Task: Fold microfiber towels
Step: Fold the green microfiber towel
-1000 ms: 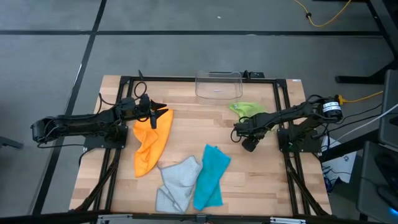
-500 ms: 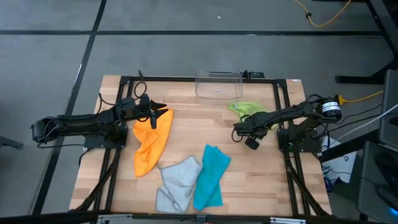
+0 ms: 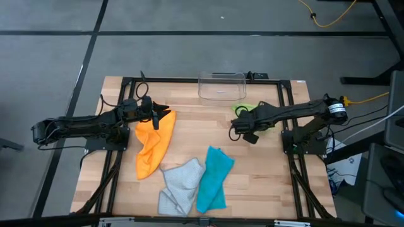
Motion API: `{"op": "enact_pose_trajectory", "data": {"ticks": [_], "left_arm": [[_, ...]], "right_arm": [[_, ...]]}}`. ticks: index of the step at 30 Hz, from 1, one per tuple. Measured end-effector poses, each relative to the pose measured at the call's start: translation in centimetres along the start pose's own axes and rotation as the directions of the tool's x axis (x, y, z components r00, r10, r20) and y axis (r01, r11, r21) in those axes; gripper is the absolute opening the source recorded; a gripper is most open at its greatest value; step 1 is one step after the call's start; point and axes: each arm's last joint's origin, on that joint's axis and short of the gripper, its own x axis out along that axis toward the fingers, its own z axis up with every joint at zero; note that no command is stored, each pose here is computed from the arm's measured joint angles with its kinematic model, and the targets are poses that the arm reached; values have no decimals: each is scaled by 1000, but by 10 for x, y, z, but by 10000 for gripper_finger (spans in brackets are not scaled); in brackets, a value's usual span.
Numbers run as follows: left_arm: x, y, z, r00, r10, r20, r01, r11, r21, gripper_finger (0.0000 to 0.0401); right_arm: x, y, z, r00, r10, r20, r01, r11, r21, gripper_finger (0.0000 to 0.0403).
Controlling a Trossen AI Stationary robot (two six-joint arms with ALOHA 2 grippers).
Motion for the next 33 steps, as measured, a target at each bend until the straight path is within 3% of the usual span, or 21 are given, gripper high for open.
{"op": "enact_pose_trajectory", "data": {"ticks": [4,7,12,17,19,22,26,29,33], "left_arm": [[0,-4,0,993,-119,-28,118,993,-19,124],[-1,-11,-1,969,-240,-54,240,971,-20,124],[-4,-32,5,920,-392,19,392,920,17,124],[-11,-56,20,826,-529,197,492,846,208,124],[-9,-65,24,826,-520,217,477,850,225,124],[1,-81,25,858,-485,167,452,869,201,124],[23,-108,26,894,-438,97,402,878,261,124],[46,-125,34,929,-358,92,316,899,301,124],[78,-146,42,936,-352,-25,341,885,318,124]], "right_arm": [[-34,7,12,976,4,219,4,999,-36,1],[-55,15,21,930,73,361,-33,993,-115,1],[-99,22,34,797,278,536,-115,942,-316,1],[-148,12,32,662,461,591,-176,862,-474,0],[-164,5,26,640,498,586,-178,837,-517,0],[-185,-6,19,600,518,611,-185,832,-523,0],[-194,-9,13,589,532,608,-187,822,-538,0],[-195,-4,8,580,605,546,-234,765,-599,0],[-192,7,-1,604,667,436,-284,691,-665,0]]}}
